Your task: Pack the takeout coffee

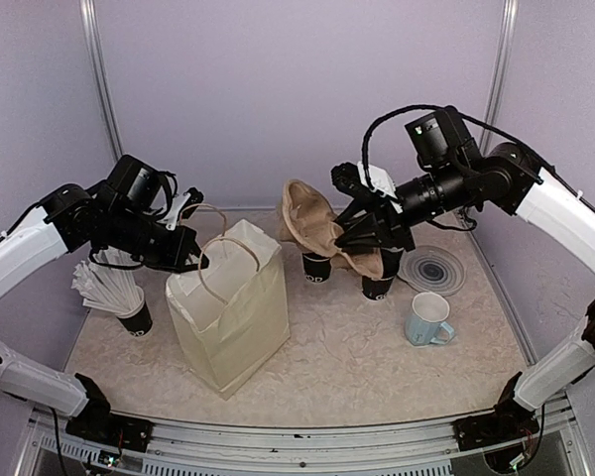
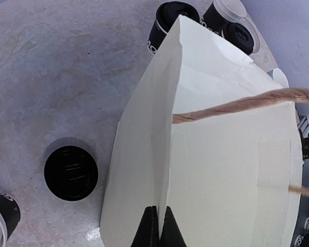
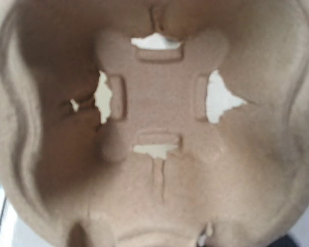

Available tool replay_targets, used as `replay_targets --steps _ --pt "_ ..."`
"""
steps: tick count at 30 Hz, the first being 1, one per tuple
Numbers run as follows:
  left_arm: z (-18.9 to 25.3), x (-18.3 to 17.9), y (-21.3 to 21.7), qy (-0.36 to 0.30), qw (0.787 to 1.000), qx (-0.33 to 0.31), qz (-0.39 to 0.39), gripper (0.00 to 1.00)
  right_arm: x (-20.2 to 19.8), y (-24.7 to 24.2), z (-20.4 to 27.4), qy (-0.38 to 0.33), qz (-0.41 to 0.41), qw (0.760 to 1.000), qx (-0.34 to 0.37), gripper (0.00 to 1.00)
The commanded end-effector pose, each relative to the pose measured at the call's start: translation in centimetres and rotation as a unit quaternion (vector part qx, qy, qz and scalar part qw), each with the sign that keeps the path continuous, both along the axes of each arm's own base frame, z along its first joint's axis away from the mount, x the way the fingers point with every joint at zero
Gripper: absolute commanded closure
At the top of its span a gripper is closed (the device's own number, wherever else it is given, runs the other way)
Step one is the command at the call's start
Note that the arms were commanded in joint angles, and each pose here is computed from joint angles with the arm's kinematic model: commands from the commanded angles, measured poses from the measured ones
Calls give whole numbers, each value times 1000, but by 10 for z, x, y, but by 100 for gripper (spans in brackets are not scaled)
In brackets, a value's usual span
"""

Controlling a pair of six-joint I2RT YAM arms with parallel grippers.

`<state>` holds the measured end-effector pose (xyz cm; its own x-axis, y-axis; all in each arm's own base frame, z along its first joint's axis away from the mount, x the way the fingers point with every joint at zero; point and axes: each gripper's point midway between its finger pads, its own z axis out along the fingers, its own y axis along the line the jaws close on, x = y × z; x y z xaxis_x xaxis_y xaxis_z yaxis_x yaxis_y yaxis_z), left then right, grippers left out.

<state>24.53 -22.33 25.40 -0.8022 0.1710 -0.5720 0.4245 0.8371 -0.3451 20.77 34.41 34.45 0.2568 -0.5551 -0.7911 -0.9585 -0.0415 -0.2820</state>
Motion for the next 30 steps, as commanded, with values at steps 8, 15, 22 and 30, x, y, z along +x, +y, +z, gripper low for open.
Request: replay_targets --steps 8,15,22,30 --pt "31 -15 -84 -20 982 -63 -176 100 -44 23 96 -15 161 978 132 83" --pt "12 -35 -127 -21 957 -29 -288 100 -52 28 94 -13 186 974 131 82" --pt "13 -24 -152 -63 933 -19 -353 100 -65 34 67 24 212 970 114 81" --pt "1 2 -161 -91 935 20 -342 58 -61 42 29 37 216 972 89 81"
